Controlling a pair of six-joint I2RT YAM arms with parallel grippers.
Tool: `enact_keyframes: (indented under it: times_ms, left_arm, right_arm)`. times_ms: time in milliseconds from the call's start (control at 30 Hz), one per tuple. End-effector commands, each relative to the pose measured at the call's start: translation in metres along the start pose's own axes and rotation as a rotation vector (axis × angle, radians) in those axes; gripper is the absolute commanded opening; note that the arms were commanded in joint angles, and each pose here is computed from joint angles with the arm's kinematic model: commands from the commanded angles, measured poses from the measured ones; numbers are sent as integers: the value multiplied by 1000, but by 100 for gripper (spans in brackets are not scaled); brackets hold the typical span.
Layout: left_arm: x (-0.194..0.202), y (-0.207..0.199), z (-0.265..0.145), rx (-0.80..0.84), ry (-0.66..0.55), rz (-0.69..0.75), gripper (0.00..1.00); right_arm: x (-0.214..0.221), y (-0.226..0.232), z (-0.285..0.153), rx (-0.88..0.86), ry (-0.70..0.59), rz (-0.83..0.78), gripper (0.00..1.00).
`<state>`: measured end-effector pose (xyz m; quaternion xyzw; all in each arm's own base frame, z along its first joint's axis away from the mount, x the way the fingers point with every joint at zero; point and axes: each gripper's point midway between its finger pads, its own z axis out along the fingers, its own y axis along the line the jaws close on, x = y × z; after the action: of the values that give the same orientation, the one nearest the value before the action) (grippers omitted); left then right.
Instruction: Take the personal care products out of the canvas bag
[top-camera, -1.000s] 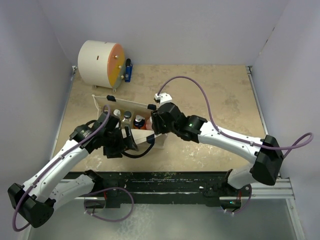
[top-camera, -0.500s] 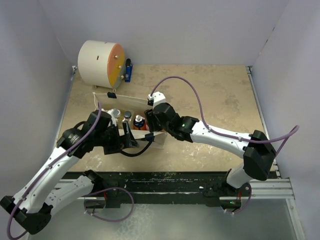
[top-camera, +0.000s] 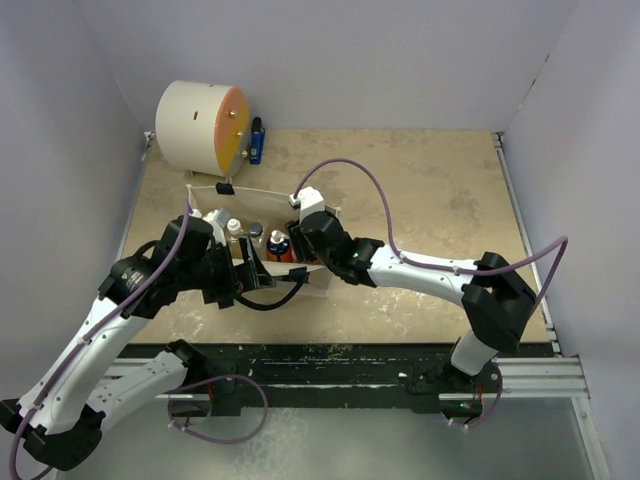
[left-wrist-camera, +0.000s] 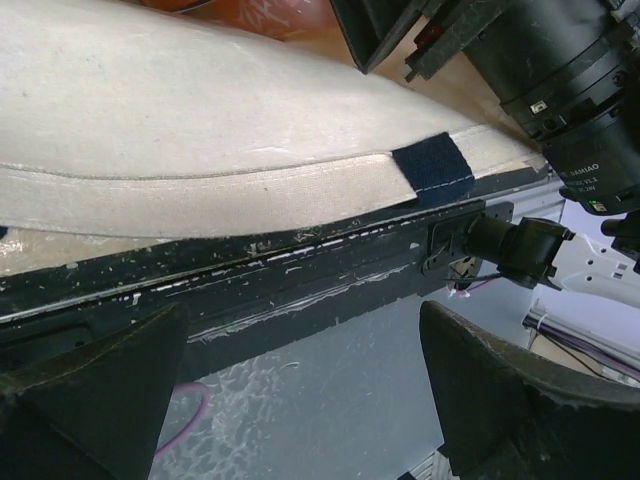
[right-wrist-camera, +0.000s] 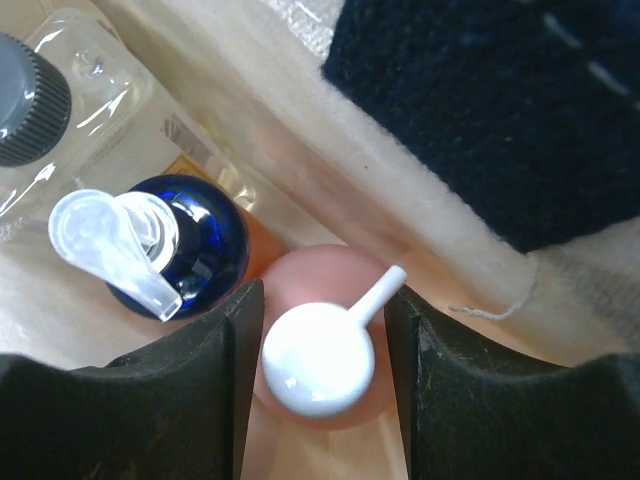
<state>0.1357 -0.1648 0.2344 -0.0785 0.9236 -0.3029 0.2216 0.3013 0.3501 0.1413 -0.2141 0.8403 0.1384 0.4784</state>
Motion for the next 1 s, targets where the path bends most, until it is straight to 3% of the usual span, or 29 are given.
enact_keyframes:
  times_ms: [0, 67, 267, 600, 967]
  left_arm:
    - [-14, -9, -7, 5, -42, 12, 100]
    - [-17, -10, -6, 0, -47, 21, 99]
    - [-23, -11, -9, -17, -63, 32, 99]
    - [-25, -7, -10, -37, -83, 27, 99]
    - [-21, -1, -22, -44, -102, 23, 99]
  right_arm:
    - [-7, -5, 6, 32, -29, -17, 51]
    - [-8, -5, 7, 33, -39, -15, 42]
    - [-24, -11, 3, 73, -66, -21, 0]
    - [-100, 2, -31, -5, -204, 11, 0]
    - [-151, 6, -70, -42, -241, 101, 0]
